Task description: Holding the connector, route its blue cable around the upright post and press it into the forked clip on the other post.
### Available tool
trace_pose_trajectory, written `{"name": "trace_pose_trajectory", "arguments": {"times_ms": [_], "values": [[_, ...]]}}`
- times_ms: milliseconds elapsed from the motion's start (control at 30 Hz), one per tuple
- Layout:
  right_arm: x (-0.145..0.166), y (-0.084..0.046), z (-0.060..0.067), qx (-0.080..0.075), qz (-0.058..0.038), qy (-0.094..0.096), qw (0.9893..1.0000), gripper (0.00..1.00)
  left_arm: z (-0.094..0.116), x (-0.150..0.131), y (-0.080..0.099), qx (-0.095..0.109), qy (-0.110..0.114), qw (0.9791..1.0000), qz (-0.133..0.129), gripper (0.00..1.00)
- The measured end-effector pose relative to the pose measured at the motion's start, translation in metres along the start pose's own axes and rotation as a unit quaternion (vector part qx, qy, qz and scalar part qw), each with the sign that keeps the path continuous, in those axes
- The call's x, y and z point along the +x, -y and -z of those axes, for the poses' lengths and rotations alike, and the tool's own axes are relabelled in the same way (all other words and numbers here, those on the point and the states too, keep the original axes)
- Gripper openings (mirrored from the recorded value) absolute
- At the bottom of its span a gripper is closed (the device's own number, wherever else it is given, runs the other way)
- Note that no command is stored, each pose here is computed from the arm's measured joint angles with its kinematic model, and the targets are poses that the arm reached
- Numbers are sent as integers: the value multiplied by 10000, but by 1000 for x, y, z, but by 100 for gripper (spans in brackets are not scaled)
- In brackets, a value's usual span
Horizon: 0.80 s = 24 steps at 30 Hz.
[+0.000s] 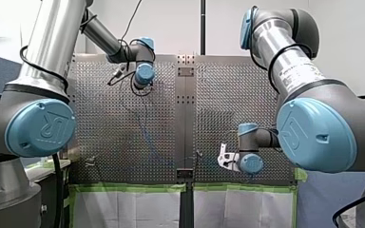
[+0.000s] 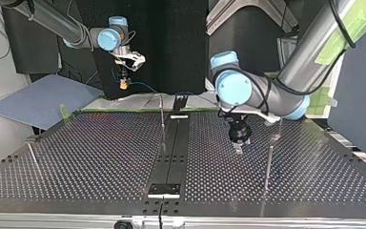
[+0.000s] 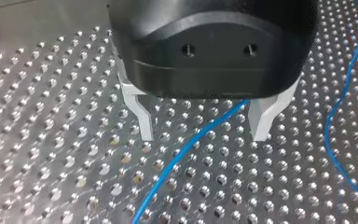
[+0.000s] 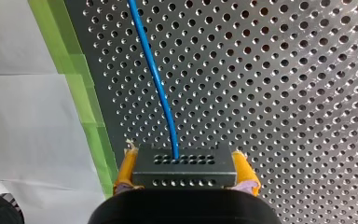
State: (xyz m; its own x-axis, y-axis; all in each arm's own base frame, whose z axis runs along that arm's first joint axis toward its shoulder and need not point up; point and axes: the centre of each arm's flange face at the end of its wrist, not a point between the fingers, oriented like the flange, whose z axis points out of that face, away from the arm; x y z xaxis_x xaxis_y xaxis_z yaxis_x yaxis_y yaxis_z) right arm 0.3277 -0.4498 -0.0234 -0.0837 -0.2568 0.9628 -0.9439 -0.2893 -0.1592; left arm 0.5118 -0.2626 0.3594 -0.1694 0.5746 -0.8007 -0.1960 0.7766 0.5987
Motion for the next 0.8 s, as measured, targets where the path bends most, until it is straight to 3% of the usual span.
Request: {"name": "trace_pose_trajectory", "arguments": {"times_ms": [200, 600, 800], "values": [[0, 0, 0, 0, 0, 2, 10000, 0, -3, 1, -2, 24, -32, 10000, 0, 98], [-1, 0, 0, -3, 9, 16, 10000, 0, 0, 5, 1, 517, -80, 9983, 250, 98], [-2, 0, 1, -6, 12, 33, 10000, 0, -11, 8, -8, 449, -108, 9981, 412, 98]]}}
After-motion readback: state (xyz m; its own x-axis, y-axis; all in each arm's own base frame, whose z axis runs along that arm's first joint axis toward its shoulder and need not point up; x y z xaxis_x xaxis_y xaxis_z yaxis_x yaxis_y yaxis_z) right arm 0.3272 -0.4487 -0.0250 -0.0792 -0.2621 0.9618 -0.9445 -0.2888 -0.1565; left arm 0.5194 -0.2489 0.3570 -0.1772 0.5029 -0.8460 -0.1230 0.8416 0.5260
